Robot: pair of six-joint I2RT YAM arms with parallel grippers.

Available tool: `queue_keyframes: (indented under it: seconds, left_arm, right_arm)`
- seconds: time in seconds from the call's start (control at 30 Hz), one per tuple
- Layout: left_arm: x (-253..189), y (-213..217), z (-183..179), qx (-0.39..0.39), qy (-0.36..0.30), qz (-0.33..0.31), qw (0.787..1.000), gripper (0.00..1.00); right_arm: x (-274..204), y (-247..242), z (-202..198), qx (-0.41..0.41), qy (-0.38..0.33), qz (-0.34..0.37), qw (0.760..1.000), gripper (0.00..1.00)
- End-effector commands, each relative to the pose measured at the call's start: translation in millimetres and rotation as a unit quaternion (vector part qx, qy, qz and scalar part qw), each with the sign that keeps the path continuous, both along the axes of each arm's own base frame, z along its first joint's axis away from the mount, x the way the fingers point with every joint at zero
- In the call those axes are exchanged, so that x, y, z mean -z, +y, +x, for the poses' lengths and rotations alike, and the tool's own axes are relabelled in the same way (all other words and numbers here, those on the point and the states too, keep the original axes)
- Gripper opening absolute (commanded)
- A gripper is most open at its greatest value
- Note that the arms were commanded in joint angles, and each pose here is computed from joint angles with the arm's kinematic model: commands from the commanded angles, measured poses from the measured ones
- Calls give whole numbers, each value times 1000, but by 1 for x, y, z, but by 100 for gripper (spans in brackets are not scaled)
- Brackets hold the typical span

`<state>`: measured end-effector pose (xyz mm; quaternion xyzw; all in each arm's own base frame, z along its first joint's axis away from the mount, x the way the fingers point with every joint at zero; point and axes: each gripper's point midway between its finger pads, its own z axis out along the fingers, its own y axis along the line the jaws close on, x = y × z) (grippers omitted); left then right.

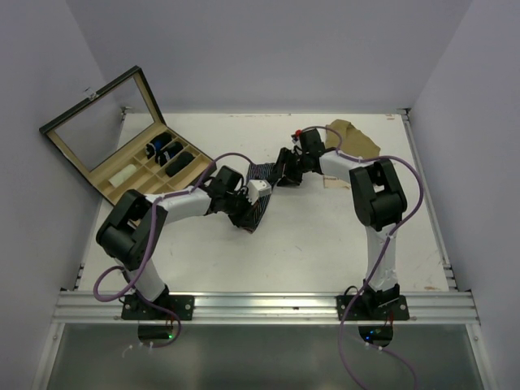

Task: Roll the underwear
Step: Fold the underwear

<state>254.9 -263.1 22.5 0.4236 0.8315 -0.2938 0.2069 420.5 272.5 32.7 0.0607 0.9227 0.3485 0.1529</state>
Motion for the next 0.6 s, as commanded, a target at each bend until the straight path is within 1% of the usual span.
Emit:
queue_keyframes:
  seconds: [0.0, 0.23, 0.37, 0.57]
  left_arm:
    - [38, 36, -27, -3, 54, 95, 994, 0]
    - [37, 36, -27, -3, 52, 94, 994, 0]
    - [37, 36, -27, -1, 54, 93, 994, 0]
    - [38, 35, -28, 0, 57, 91, 994, 0]
  right_arm:
    - [-25, 5, 4, 2, -12, 14, 1000, 50]
    - [-38, 14, 9, 1, -26, 31, 999, 49]
    - [-43, 11, 15, 11, -39, 20, 999, 50]
    - [-43, 10, 22, 18, -38, 10, 999, 51]
